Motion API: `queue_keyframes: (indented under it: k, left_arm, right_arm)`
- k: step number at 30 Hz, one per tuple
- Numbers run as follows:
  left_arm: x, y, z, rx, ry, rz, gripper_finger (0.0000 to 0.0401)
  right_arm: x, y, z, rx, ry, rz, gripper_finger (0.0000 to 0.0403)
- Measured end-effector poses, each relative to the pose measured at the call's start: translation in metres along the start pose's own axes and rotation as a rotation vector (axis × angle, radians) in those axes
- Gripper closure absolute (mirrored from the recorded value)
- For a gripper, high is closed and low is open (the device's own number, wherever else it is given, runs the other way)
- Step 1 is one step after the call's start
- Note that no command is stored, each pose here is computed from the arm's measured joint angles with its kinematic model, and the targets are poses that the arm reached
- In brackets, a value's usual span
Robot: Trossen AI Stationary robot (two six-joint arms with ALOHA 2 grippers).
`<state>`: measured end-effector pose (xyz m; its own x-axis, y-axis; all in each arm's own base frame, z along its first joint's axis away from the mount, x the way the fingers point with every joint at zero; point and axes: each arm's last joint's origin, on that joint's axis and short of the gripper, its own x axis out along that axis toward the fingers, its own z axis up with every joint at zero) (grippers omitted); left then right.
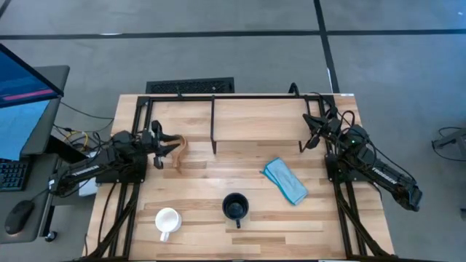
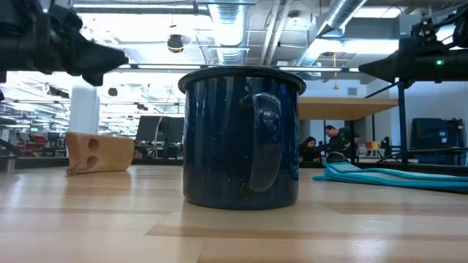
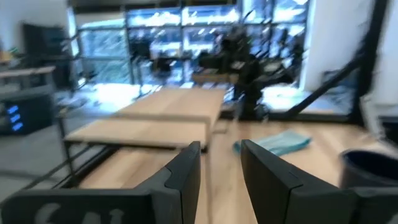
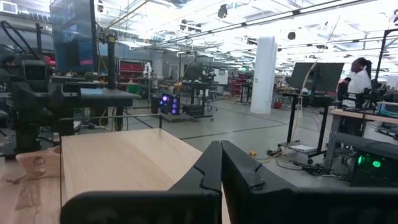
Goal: Stack small to large cups/mugs on shelf
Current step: Put the white mug on the shelf
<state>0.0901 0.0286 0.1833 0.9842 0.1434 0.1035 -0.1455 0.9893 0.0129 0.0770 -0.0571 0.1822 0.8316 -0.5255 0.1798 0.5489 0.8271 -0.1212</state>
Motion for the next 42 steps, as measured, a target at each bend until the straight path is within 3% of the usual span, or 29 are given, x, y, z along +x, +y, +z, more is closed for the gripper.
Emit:
queue_keyframes:
  k: [16,24,33,42]
  left_arm:
    - [0.000,-0.007,0.008,0.005,-0.059,-0.085,0.0294]
    - [0.000,-0.016,0.012,0.038,-0.077,-0.196,0.0294]
    - [-0.001,-0.022,0.041,0.048,0.028,-0.163,0.0294]
    - [0.021,-0.037,0.057,0.003,0.232,-0.310,0.0294]
  right_arm:
    - [0.000,0.000,0.000,0.000,0.000,0.000,0.0377]
    - [0.000,0.000,0.000,0.000,0.000,0.000,0.0377]
    - [0.000,0.000,0.000,0.000,0.000,0.000,0.0377]
    - [0.000,0.000,0.000,0.000,0.000,-0.001,0.0377]
